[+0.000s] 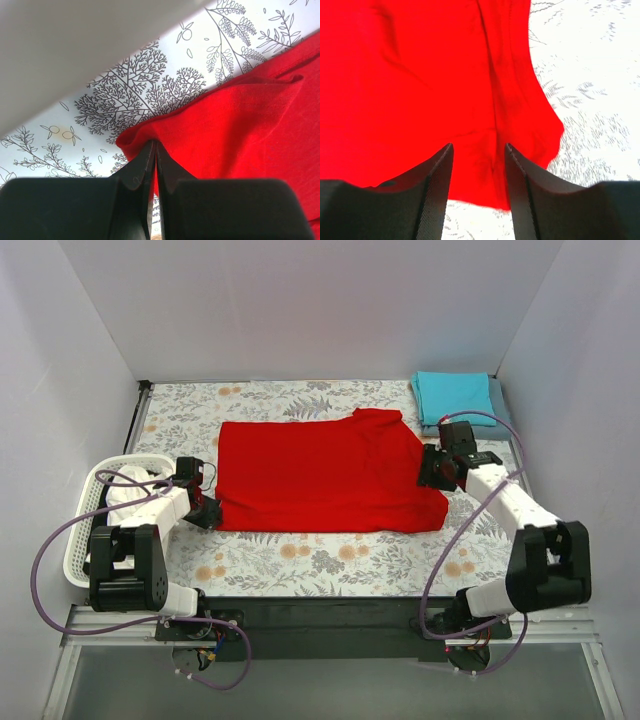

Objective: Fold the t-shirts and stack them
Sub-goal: Fold the tshirt

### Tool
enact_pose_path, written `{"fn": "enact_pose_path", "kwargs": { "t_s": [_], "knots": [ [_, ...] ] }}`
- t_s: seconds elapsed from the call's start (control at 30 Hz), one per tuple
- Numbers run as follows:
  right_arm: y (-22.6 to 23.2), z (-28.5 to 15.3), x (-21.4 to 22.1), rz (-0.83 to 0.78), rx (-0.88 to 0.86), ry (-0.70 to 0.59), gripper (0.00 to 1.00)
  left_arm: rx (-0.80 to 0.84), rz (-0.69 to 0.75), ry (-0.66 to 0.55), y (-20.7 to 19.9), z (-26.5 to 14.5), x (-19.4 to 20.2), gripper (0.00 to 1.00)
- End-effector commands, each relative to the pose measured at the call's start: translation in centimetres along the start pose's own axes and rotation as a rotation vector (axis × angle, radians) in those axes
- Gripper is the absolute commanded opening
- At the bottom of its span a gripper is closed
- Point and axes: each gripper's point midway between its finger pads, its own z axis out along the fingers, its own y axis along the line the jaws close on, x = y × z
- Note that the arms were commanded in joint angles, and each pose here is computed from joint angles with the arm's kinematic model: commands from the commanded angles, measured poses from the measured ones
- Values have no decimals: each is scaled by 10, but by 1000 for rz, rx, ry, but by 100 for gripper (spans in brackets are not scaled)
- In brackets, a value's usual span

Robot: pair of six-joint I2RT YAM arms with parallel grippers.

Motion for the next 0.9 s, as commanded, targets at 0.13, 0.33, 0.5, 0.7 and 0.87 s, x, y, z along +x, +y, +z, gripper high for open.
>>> {"fn": "enact_pose_path", "kwargs": {
  "t_s": [0.13,0.33,0.5,0.7,0.87],
  "knots": [
    [9,-36,35,109,-81,-24,31,-83,18,19,26,10,9,2],
    [17,-21,70,145,-114,67,17,-82,17,22,25,12,10,2],
    [-2,7,93,162,-29,143,15,-91,19,31,26,14,11,2],
    [-35,16,98,213,67,144,16,-108,20,22,33,14,12,3],
    [-38,11,99,226,51,133,23,-106,7,34,38,14,16,3]
  ]
}}
